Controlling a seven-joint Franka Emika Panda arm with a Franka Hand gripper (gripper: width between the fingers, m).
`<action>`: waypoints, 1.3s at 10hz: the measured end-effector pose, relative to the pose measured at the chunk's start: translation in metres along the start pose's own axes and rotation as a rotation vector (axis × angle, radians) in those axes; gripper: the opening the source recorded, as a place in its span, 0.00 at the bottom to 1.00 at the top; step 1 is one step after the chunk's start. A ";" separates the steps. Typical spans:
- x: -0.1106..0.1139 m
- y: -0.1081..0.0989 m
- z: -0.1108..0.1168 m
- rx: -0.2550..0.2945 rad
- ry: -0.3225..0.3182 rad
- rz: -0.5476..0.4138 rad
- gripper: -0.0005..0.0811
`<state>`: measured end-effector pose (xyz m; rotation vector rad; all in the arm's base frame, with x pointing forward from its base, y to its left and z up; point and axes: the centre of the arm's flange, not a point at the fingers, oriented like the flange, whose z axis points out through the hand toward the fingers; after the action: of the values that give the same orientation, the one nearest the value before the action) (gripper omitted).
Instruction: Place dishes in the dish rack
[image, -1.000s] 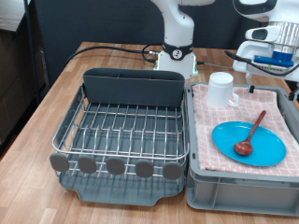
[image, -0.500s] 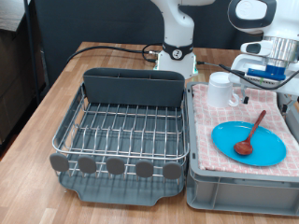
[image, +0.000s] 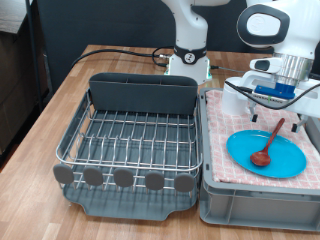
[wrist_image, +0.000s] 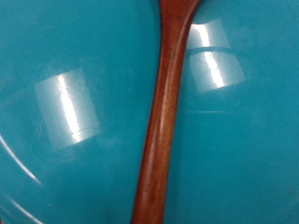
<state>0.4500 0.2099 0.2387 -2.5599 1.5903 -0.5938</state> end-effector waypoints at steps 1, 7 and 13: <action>0.000 0.001 0.004 -0.010 0.002 0.016 0.99; -0.004 -0.007 0.019 -0.034 0.004 0.027 0.99; -0.010 -0.003 0.034 -0.023 0.021 0.079 0.48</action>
<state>0.4604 0.2156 0.2055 -2.5018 1.7057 -0.6004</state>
